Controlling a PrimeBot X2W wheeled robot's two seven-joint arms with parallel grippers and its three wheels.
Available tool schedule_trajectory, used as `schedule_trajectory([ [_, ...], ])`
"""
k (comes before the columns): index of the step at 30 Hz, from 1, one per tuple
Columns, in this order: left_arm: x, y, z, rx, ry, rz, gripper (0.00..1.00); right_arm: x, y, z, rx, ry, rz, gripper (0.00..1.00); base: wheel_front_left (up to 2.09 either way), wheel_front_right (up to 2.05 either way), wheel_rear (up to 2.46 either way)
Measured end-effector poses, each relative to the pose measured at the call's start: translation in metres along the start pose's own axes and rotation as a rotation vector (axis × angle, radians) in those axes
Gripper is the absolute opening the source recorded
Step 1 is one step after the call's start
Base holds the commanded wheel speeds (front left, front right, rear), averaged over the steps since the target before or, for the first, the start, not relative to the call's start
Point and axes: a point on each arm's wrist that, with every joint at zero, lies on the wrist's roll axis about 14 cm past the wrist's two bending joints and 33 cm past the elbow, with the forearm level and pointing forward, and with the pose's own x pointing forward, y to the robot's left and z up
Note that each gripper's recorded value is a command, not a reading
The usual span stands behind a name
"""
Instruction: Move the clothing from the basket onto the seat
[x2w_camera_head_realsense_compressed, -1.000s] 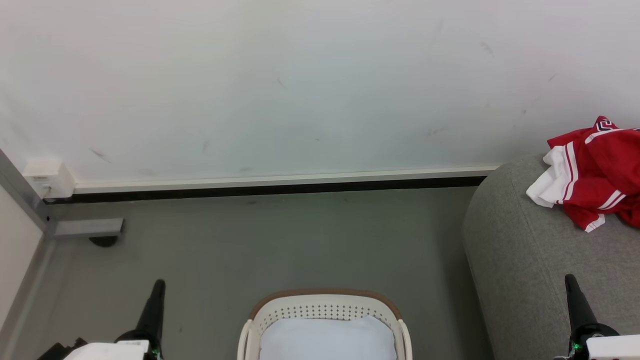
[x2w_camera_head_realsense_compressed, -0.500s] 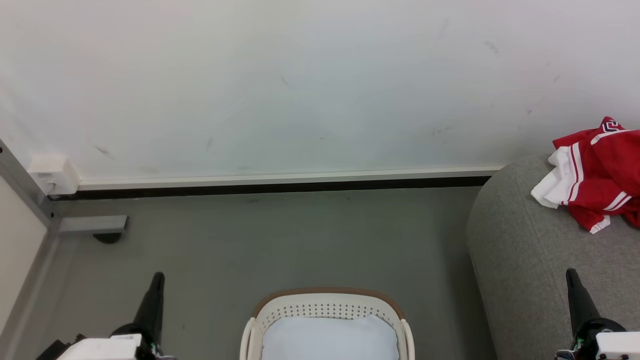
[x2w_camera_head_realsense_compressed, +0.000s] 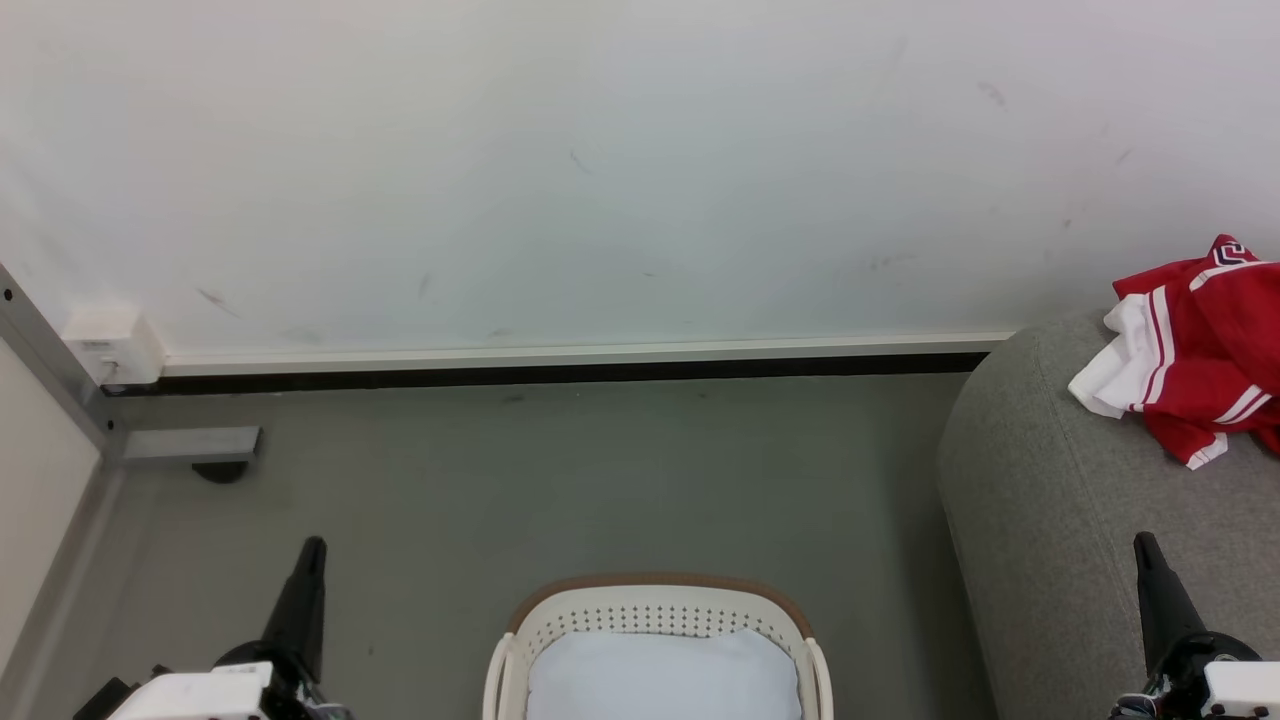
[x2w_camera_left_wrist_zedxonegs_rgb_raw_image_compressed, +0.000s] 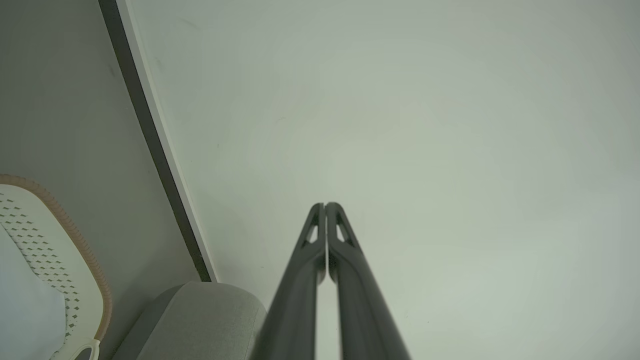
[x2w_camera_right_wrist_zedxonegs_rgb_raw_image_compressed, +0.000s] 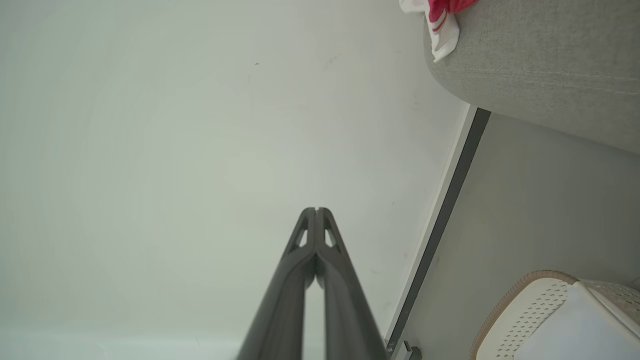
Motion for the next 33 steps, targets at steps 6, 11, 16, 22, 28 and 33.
schedule_trajectory([
  [6, 0.0, -0.0001, 0.0, 0.0, 0.0, 0.0, 0.0, 0.0, 0.0001, 0.0, 0.0, 0.0, 0.0, 0.0, 0.0, 0.0, 0.0],
  [11, 0.0, -0.0001, 0.0, 0.0, 0.0, 0.0, 0.0, 0.0, 0.0001, 0.0, 0.0, 0.0, 0.0, 0.0, 0.0, 0.0, 0.0],
  [16, 0.0, -0.0001, 0.0, 0.0, 0.0, 0.0, 0.0, 0.0, 0.0001, 0.0, 0.0, 0.0, 0.0, 0.0, 0.0, 0.0, 0.0],
  [22, 0.0, -0.0001, -0.0001, 0.0, 0.0, 0.0, 0.0, 0.0, 0.0002, 0.0, 0.0, 0.0, 0.001, 0.0, 0.0, 0.0, 0.0],
  [28, 0.0001, -0.0001, -0.0001, 0.0, 0.0, 0.0, 0.0, 0.0001, 0.0002, 0.0001, 0.0, 0.0, 0.001, 0.0, 0.0, 0.0, 0.0],
  [33, 0.0001, -0.0002, -0.0001, 0.0, 0.0, 0.0, 0.0, 0.0, 0.0003, 0.0001, 0.0, 0.0, 0.001, 0.0, 0.0, 0.0, 0.0],
])
